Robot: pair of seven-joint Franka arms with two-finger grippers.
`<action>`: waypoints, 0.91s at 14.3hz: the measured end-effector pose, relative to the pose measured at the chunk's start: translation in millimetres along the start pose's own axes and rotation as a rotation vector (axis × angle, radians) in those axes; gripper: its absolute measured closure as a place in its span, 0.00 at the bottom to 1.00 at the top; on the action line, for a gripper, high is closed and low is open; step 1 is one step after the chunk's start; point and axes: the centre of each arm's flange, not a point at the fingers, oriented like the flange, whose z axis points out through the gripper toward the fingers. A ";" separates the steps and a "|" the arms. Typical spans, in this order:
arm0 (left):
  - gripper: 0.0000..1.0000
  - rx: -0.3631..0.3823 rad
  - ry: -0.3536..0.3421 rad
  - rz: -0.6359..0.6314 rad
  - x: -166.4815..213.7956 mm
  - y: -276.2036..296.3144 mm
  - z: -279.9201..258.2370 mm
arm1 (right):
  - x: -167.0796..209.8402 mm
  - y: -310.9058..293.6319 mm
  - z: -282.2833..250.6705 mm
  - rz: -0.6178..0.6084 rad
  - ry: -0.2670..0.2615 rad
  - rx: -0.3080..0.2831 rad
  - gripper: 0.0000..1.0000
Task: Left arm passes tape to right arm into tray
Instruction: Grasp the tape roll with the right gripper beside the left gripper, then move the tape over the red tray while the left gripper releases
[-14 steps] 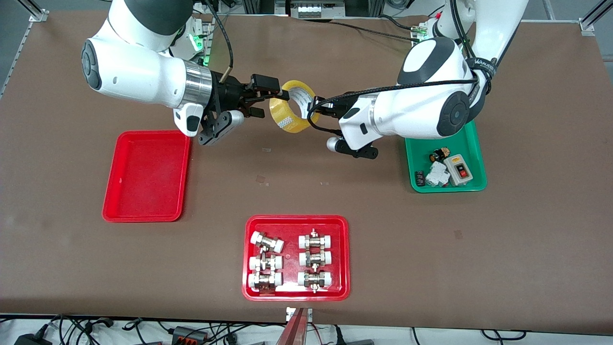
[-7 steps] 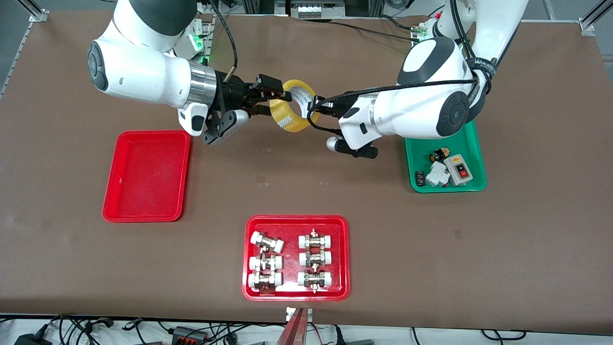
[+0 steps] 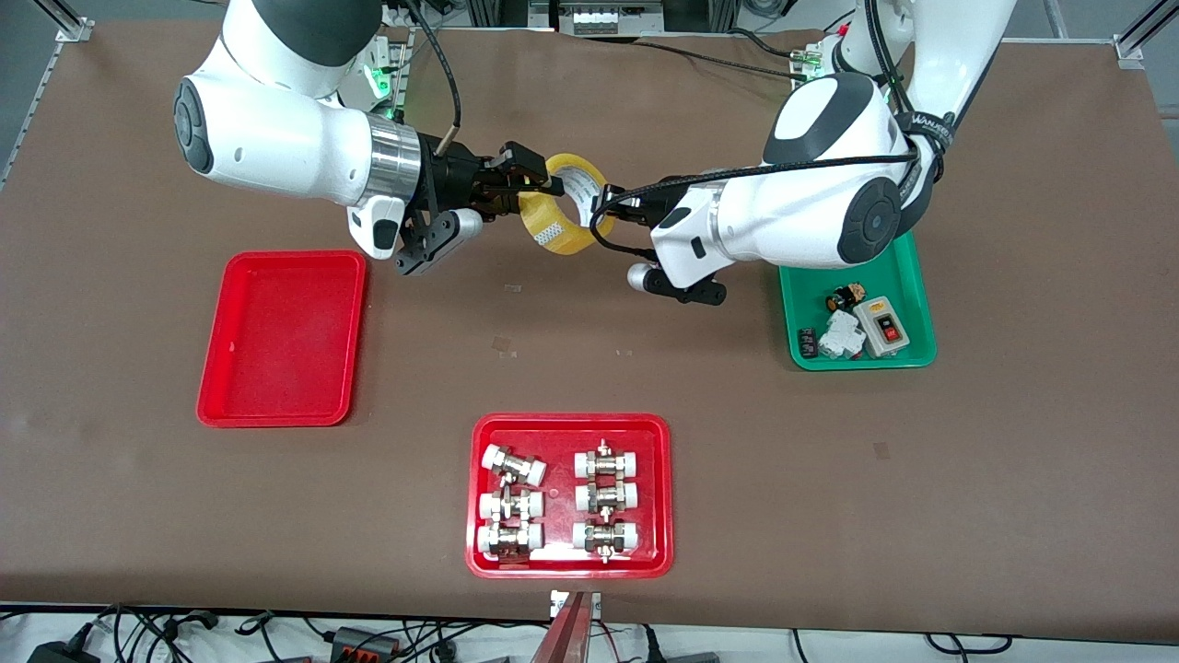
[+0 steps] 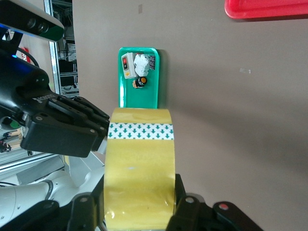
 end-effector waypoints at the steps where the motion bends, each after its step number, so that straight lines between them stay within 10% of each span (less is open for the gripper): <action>1: 0.79 0.000 0.000 0.000 0.0 0.0 0.0 | 0.0 0.0 0.0 0.000 0.000 0.000 0.46; 5: 0.74 0.004 -0.010 0.001 -1.5 0.0 -0.3 | -0.4 -0.5 1.2 -0.001 -0.003 0.000 0.46; 13: 0.00 0.114 -0.073 -0.050 -2.2 -93.2 -100.4 | 19.5 38.0 -17.8 0.042 0.032 -0.015 0.46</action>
